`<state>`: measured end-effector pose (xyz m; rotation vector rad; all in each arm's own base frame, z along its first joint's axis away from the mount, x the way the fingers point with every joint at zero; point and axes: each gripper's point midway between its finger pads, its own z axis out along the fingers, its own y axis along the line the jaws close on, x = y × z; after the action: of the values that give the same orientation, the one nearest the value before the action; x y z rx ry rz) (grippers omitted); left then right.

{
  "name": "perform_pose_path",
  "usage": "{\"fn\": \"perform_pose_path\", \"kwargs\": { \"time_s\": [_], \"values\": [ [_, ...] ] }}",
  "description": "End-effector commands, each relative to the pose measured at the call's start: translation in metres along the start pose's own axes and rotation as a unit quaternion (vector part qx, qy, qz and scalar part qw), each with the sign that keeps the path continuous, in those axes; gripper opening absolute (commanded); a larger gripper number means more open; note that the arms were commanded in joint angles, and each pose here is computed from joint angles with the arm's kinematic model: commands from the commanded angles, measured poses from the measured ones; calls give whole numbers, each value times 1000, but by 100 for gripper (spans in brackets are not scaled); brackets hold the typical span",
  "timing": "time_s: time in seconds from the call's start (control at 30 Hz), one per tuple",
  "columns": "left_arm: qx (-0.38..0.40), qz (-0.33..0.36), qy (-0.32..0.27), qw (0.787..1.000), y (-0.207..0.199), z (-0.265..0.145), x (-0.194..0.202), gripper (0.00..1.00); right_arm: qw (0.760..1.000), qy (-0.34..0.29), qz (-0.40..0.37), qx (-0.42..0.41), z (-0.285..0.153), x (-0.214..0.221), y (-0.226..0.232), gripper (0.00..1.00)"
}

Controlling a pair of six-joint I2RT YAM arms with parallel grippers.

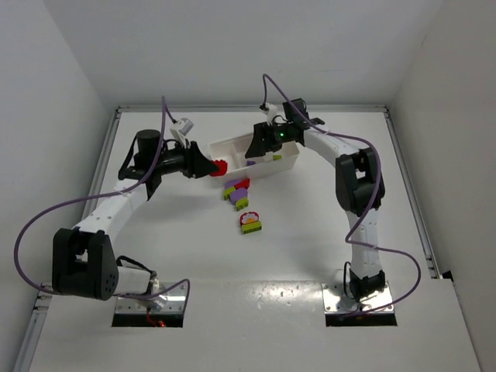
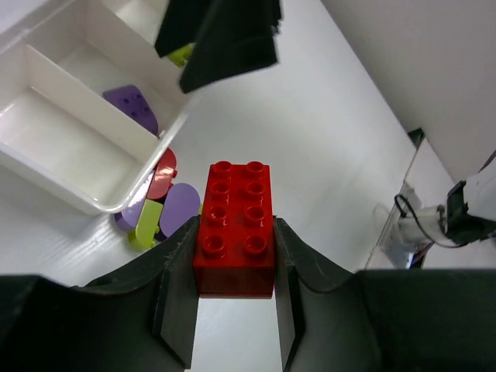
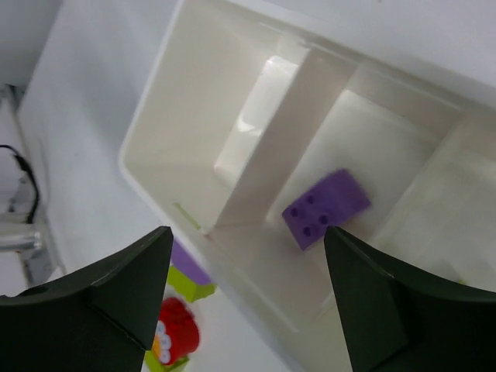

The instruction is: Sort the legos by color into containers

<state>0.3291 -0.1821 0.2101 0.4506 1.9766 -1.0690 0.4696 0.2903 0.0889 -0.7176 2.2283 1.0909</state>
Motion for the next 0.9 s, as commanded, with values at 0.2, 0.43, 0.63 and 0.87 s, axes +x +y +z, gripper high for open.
{"fn": "perform_pose_path", "kwargs": {
  "time_s": [0.2,0.43,0.63,0.87],
  "values": [
    [109,-169,-133,970,-26,1,-42,7,965,-115,17,-236,-99,-47,153,82],
    [144,-194,-163,957,-34,0,-64,6,948,-124,57,-287,-95,-43,197,83],
    [155,-187,-180,953,-42,-2,-81,6,946,-110,85,-292,-89,-38,198,83],
    [160,-183,-184,952,-47,-5,-84,6,943,-106,86,-303,-79,-48,202,85]
  ]
}}
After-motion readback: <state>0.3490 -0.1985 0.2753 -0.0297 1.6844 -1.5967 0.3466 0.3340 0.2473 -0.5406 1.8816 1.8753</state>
